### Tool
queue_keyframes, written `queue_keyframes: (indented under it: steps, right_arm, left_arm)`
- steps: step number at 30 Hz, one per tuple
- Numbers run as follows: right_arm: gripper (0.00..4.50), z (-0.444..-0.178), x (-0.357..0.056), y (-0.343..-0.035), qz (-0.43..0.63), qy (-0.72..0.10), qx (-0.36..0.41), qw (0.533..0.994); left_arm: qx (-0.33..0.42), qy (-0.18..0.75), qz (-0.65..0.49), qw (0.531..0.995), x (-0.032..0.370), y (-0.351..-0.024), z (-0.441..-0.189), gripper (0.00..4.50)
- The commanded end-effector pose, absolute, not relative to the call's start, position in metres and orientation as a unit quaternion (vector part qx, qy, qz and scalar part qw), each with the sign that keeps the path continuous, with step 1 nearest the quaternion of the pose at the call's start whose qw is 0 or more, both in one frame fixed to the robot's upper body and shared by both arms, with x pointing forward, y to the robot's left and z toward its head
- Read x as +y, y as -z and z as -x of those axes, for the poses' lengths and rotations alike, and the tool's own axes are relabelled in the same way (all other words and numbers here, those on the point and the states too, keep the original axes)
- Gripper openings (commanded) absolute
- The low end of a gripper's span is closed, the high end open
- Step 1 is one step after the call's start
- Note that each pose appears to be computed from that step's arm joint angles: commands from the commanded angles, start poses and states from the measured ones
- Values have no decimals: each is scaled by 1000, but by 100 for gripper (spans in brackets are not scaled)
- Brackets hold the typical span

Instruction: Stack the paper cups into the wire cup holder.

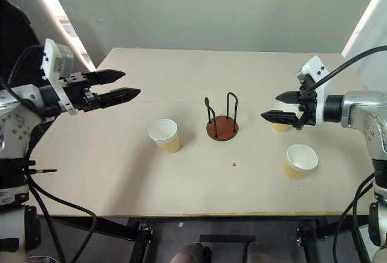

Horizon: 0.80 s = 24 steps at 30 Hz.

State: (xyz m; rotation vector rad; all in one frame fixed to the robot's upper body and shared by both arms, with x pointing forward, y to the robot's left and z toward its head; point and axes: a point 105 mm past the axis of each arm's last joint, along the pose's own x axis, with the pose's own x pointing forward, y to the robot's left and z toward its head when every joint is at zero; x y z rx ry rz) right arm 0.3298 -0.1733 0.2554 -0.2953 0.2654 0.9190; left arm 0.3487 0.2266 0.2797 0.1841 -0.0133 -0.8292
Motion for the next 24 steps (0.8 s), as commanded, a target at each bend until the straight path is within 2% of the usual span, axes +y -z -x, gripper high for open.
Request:
queue_keyframes:
  steps: [1, 10, 19, 24]
  right_arm:
    - [432, -322, -173, -275, 157, -435, 96, 881]
    - [432, -326, -179, -276, 145, -412, 95, 895]
    - [432, -305, -180, -281, 142, -433, 111, 883]
    - [432, -301, -183, -280, 143, -425, 112, 887]
  left_arm:
    - [-20, 413, -94, 905, 219, -286, -352, 450]
    - [-6, 444, -73, 893, 198, -271, -347, 450]
    - [28, 488, -90, 868, 161, -260, -342, 450]
    - [59, 485, -95, 867, 141, -241, -349, 450]
